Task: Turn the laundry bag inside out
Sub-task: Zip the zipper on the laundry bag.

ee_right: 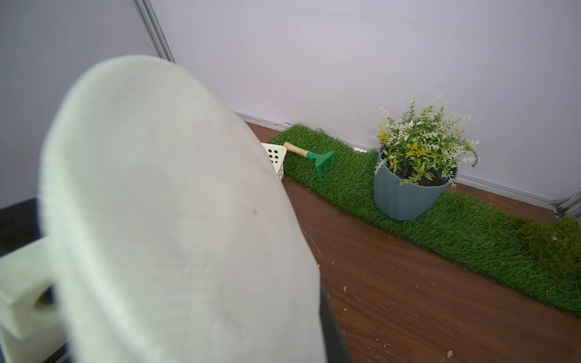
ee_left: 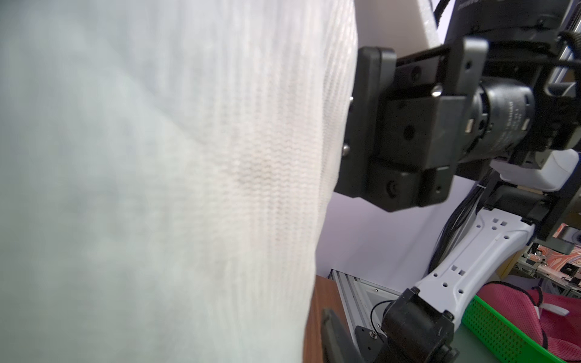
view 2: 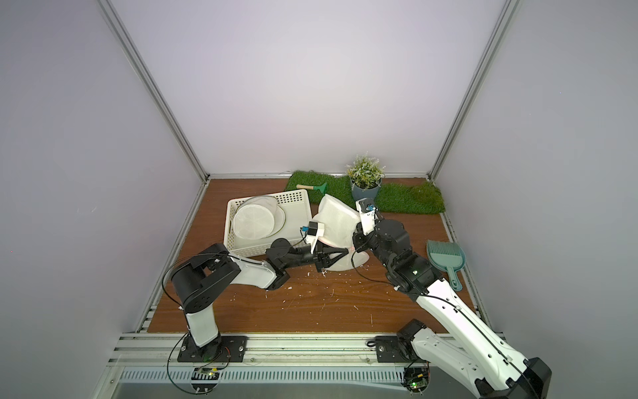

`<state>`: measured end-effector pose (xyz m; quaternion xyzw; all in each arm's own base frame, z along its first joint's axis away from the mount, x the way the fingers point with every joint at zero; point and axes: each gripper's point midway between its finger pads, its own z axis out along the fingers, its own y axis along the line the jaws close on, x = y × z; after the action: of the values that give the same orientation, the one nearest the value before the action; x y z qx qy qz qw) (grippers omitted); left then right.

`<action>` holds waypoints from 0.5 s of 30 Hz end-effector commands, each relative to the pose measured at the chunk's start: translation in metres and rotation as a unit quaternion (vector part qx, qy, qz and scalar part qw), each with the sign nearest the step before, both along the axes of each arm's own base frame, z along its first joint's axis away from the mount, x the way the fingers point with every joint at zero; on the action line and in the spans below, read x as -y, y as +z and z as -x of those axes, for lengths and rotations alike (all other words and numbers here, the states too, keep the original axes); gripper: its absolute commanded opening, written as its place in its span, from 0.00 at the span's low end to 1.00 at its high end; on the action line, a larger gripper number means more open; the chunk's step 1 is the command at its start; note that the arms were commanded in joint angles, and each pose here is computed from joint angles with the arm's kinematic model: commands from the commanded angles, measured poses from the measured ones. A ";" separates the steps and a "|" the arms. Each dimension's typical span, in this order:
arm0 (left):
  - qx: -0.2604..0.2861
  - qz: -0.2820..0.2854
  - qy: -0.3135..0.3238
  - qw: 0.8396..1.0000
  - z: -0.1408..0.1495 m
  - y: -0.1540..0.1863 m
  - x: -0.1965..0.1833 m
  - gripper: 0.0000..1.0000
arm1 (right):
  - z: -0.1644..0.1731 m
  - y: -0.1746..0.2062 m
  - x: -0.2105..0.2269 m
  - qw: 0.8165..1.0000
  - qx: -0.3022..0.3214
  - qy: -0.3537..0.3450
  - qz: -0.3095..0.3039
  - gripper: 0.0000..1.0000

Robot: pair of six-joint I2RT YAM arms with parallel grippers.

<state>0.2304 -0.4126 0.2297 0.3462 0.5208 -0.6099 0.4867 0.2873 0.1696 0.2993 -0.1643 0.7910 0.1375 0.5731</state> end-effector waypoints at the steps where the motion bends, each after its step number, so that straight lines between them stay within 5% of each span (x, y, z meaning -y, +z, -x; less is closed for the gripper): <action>1: 0.006 0.000 -0.006 1.000 0.003 0.004 0.008 0.28 | -0.001 0.034 -0.007 0.998 0.035 0.008 -0.042 0.00; 10: 0.008 -0.013 0.003 1.000 -0.002 0.002 0.013 0.02 | -0.001 0.032 -0.008 0.998 0.029 0.008 -0.047 0.00; 15: -0.005 -0.027 -0.006 1.000 0.003 0.004 0.011 0.01 | -0.002 0.023 -0.002 0.999 0.004 -0.010 -0.040 0.00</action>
<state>0.2359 -0.4217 0.2227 0.3500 0.5434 -0.5966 0.4757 0.2878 0.1720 0.2965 -0.1546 0.7974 0.1461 0.5647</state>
